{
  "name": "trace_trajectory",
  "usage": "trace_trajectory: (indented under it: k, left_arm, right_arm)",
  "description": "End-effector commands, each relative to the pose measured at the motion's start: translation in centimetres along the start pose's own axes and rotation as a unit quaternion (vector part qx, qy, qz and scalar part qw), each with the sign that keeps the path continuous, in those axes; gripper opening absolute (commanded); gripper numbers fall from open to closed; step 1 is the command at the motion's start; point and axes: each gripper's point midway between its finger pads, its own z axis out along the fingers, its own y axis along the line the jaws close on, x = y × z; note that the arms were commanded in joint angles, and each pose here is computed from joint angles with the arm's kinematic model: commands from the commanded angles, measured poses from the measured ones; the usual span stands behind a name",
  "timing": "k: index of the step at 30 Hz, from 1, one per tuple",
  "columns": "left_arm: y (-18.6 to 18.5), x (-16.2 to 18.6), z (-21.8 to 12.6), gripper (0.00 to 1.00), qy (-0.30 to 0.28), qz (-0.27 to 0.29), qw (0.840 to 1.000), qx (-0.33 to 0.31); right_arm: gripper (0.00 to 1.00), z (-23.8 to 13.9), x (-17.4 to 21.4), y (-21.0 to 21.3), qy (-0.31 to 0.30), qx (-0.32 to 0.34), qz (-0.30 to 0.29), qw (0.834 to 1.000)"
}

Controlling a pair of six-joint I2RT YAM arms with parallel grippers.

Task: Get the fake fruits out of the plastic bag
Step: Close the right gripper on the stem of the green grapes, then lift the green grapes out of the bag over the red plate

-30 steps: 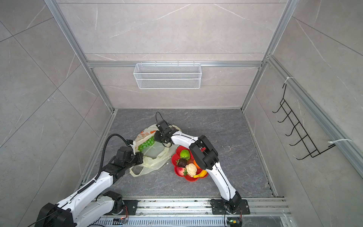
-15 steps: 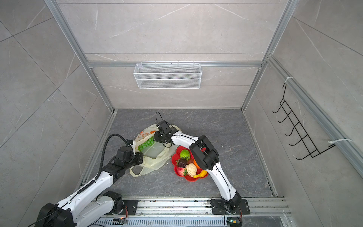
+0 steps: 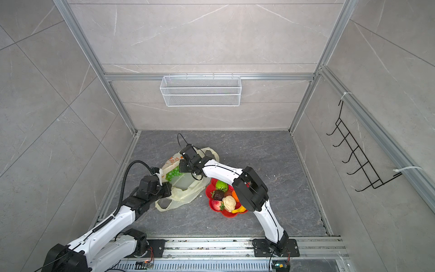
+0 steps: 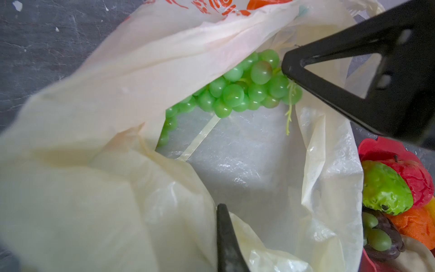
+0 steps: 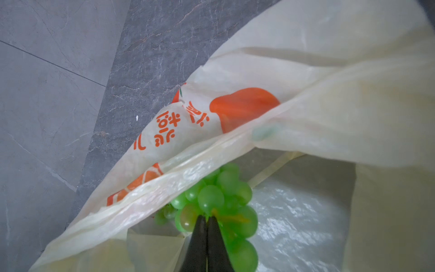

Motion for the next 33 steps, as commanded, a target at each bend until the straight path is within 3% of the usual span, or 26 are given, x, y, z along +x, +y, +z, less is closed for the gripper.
trace_trajectory:
  k: [1, 13, 20, 33]
  left_arm:
    - [0.0, -0.7, -0.3, 0.0, -0.018, 0.003, 1.0, -0.003]
    - [0.0, -0.7, -0.1, 0.0, -0.015, 0.003, 1.0, -0.006]
    - [0.2, -0.8, 0.0, 0.0, -0.016, 0.006, 1.0, -0.013]
    - [0.3, -0.8, 0.2, 0.0, -0.013, 0.006, 1.0, -0.016]
  right_arm:
    - [0.0, -3.0, -0.7, 0.1, -0.017, 0.018, -0.034, 0.999]
    - [0.0, -7.7, 1.1, 1.8, -0.019, 0.023, -0.092, 0.995]
    - [0.0, -12.5, 0.8, 3.3, -0.04, 0.018, -0.129, 0.991]
    - [0.0, -20.8, 0.2, 2.6, -0.064, 0.015, -0.157, 0.985]
